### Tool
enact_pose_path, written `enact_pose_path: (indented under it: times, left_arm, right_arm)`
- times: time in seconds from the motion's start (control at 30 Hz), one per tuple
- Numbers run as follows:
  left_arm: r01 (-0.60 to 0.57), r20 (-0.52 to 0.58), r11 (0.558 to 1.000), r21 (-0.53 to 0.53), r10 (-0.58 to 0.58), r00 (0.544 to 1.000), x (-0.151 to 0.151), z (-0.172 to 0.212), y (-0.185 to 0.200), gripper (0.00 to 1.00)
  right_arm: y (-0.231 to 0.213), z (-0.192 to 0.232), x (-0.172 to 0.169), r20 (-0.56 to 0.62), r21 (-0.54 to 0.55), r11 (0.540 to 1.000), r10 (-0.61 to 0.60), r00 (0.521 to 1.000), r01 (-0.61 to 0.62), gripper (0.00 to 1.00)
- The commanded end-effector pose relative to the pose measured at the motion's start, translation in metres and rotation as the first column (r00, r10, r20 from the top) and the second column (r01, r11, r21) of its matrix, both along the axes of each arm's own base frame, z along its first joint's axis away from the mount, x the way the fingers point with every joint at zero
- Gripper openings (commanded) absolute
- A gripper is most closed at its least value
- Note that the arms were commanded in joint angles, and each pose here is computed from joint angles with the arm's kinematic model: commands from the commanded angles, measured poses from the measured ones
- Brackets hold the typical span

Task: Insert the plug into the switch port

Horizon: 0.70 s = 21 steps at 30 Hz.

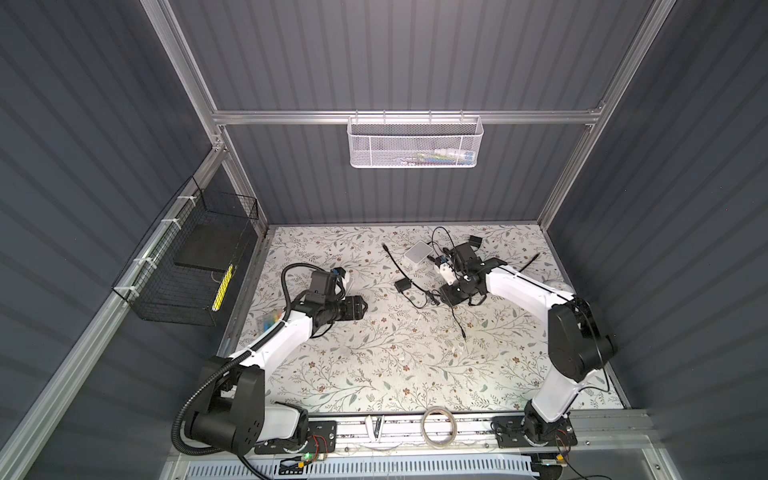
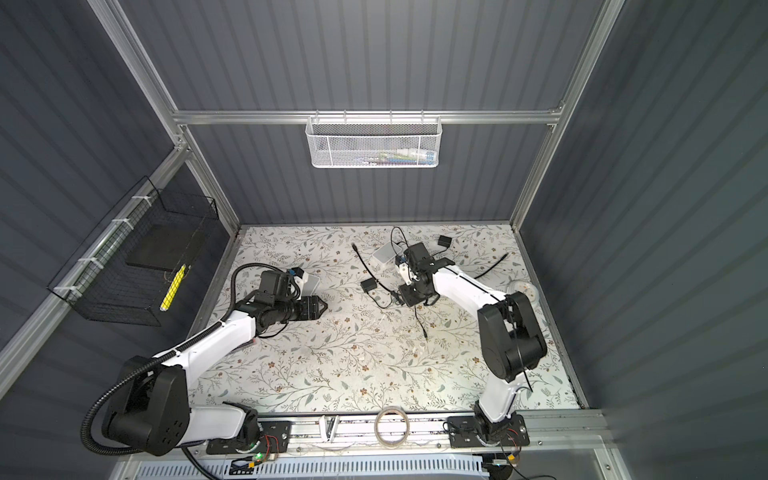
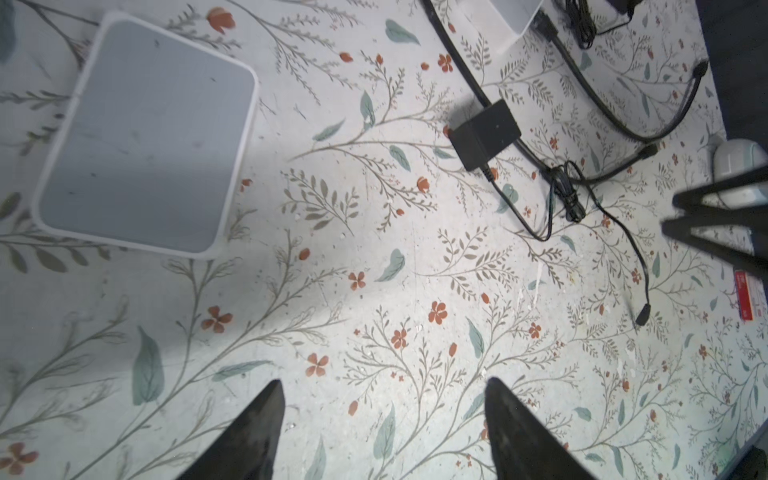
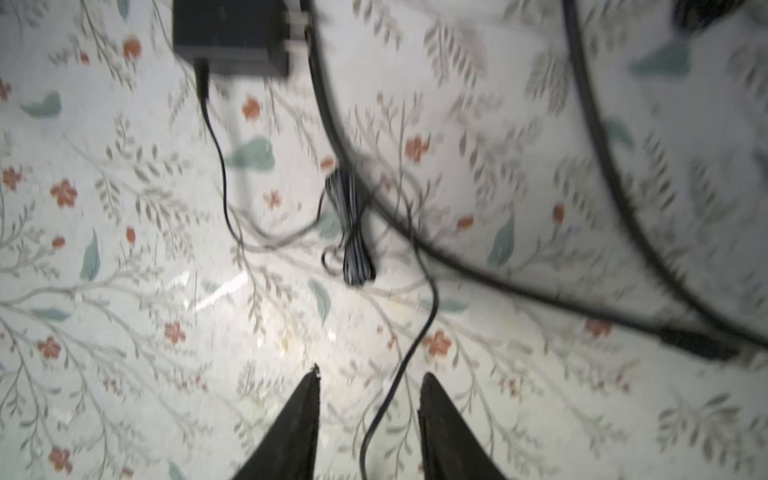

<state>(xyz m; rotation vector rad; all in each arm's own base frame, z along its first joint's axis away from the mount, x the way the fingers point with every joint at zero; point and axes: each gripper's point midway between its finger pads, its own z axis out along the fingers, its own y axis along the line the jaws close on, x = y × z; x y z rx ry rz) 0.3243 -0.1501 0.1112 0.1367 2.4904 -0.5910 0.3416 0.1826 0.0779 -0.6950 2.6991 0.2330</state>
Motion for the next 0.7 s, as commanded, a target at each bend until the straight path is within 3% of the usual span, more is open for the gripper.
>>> enact_pose_path:
  times: [0.0,0.3,0.67]
  left_arm:
    - [-0.025,0.041,1.0,0.005,0.025,0.999,0.01,0.022,0.007,0.76]
    - [-0.023,0.131,0.999,-0.022,0.026,0.991,0.029,0.063,0.01,0.77]
    - [-0.013,0.122,1.0,-0.006,0.013,0.992,0.023,0.064,0.013,0.77]
  right_arm:
    - [0.005,0.011,-0.027,-0.014,0.069,0.997,-0.046,0.999,0.047,0.41]
    - [-0.016,-0.016,-0.072,-0.084,0.047,0.991,-0.124,0.989,0.128,0.42]
    - [-0.013,-0.039,-0.068,-0.19,-0.016,0.989,-0.145,0.971,0.145,0.38]
